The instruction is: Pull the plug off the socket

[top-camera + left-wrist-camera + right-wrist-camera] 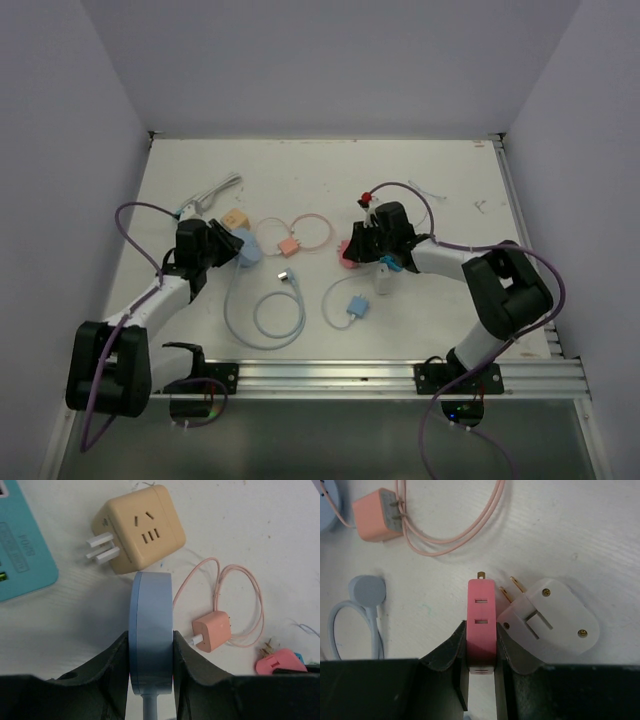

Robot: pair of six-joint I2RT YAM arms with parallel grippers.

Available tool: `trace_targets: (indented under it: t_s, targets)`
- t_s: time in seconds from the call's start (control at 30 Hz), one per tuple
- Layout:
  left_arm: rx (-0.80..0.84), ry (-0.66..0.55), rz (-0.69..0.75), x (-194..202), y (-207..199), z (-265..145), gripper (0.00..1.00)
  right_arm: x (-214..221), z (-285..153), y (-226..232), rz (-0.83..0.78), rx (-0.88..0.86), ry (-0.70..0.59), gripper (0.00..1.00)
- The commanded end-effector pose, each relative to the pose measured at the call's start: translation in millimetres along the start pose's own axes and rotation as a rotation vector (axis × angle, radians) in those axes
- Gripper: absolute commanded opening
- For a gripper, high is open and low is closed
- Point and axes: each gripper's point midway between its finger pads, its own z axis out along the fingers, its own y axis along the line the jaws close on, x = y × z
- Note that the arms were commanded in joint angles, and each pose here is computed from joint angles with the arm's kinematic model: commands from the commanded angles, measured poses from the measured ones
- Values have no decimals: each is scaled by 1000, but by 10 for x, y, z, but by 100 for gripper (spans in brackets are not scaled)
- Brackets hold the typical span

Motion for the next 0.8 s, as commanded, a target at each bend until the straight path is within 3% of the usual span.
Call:
trace_targets:
  t_s: [0.0,0.17,0.27,0.37,0.63,0.77]
  targets:
    - [111,58,-14,144,-139,172,0,-14,4,-204,105,49,-32,11]
    - [230,121,-10,229,-392,299,0,-11,-14,-360,165,76,-43,16]
    - [233,123,-5,238,-436,344,0,-3,5,-332,172,61,-35,26]
    - [144,105,-13,237,-258,356,0,-14,-15,-350,175,73,-41,42]
    - [-71,65,-82,301,243,241,22,-236,-236,-293,142,99,-104,73]
    - [-99,87,-98,404,347,216,33,-390,-464,-244,112,126,-145,82]
